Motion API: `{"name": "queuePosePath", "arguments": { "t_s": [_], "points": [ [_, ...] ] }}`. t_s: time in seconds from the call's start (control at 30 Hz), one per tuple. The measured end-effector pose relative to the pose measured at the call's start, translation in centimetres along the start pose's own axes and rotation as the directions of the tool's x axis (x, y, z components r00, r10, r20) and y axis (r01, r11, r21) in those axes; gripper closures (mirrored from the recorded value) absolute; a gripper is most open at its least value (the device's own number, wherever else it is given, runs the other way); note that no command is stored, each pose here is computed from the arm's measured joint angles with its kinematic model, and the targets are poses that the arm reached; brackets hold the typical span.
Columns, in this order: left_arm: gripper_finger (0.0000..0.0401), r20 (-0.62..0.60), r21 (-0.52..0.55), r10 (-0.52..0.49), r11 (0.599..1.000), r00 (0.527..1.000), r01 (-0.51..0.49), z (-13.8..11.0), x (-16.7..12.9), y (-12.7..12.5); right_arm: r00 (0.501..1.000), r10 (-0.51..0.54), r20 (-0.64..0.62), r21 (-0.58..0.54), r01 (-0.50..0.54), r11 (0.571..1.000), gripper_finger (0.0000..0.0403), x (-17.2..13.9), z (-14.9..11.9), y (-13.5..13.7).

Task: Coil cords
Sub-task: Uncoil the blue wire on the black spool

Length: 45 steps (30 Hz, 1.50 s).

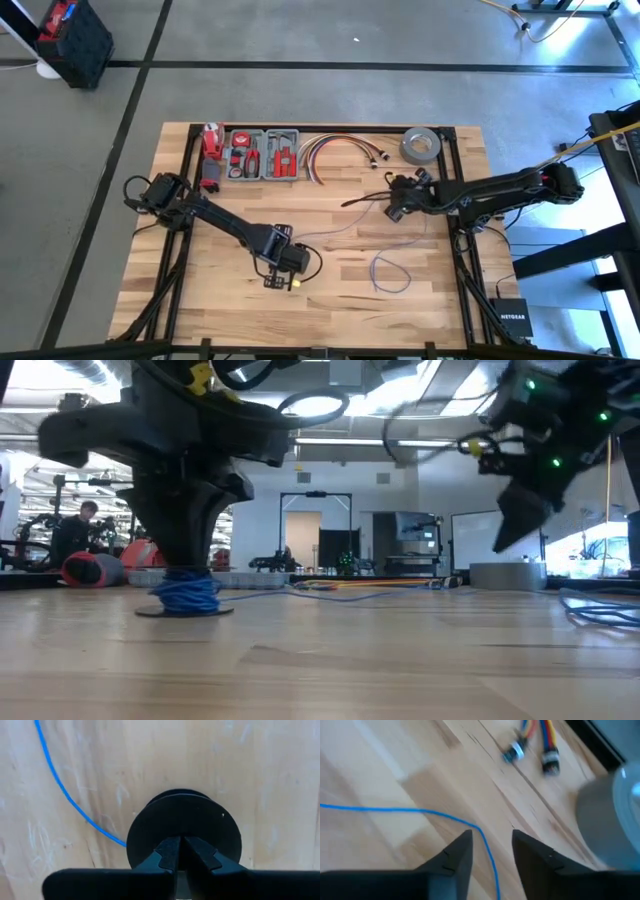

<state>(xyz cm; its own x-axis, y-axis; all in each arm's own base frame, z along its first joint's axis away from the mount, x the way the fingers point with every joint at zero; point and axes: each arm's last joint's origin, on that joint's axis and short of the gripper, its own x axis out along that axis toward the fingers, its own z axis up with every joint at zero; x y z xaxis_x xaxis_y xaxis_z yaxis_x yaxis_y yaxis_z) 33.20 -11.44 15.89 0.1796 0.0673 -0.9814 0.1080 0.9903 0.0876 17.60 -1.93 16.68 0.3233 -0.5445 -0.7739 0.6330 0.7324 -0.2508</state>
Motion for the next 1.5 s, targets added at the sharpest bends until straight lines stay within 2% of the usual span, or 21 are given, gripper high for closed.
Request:
{"name": "queuePosePath", "arguments": {
  "t_s": [0.07,0.3,0.5,0.67,0.83,0.97,1.03,1.1,1.33,1.5],
  "points": [
    [0.0384,0.003,-0.043,0.006,0.999,1.000,-0.006,0.1,0.0,0.2,0.999,0.029,0.020,-0.015,-0.028,0.999,0.0243,-0.5,0.9,0.2],
    [0.0384,0.012,-0.067,0.017,0.998,1.000,-0.016,0.5,-0.5,0.3,0.985,0.133,0.114,-0.060,-0.126,0.990,0.0202,-1.4,3.0,0.8],
    [0.0384,0.048,-0.038,0.013,0.999,0.999,-0.012,2.0,-2.2,0.3,0.927,0.307,0.214,-0.176,-0.272,0.946,0.0199,-1.9,4.4,1.8],
    [0.0397,0.065,-0.003,0.010,1.000,0.998,-0.010,2.3,-2.5,0.3,0.887,0.346,0.305,-0.203,-0.295,0.934,0.0198,-2.2,5.4,2.1],
    [0.0399,0.068,-0.039,0.009,0.999,0.998,-0.007,2.3,-2.5,0.3,0.862,0.372,0.344,-0.220,-0.311,0.924,0.0198,-2.3,5.9,2.4],
    [0.0398,0.077,-0.043,0.010,0.999,0.997,-0.006,2.2,-3.1,0.4,0.810,0.491,0.322,-0.300,-0.404,0.864,0.0198,-1.5,6.1,3.5],
    [0.0398,0.101,-0.062,0.044,0.997,0.994,-0.038,2.2,-3.6,0.5,0.769,0.558,0.311,-0.340,-0.459,0.821,0.0198,-0.9,6.4,4.4],
    [0.0400,0.128,-0.075,0.077,0.995,0.989,-0.068,2.3,-4.0,0.6,0.746,0.590,0.309,-0.360,-0.483,0.798,0.0198,-0.1,6.5,5.2],
    [0.0400,0.123,-0.101,0.077,0.993,0.989,-0.065,1.9,-3.0,0.5,0.760,0.590,0.272,-0.403,-0.467,0.787,0.0198,3.3,6.0,7.5],
    [0.0394,0.133,-0.114,0.064,0.992,0.989,-0.049,1.6,-2.3,0.2,0.765,0.590,0.259,-0.405,-0.468,0.785,0.0198,4.1,5.8,7.9]
  ]
}}
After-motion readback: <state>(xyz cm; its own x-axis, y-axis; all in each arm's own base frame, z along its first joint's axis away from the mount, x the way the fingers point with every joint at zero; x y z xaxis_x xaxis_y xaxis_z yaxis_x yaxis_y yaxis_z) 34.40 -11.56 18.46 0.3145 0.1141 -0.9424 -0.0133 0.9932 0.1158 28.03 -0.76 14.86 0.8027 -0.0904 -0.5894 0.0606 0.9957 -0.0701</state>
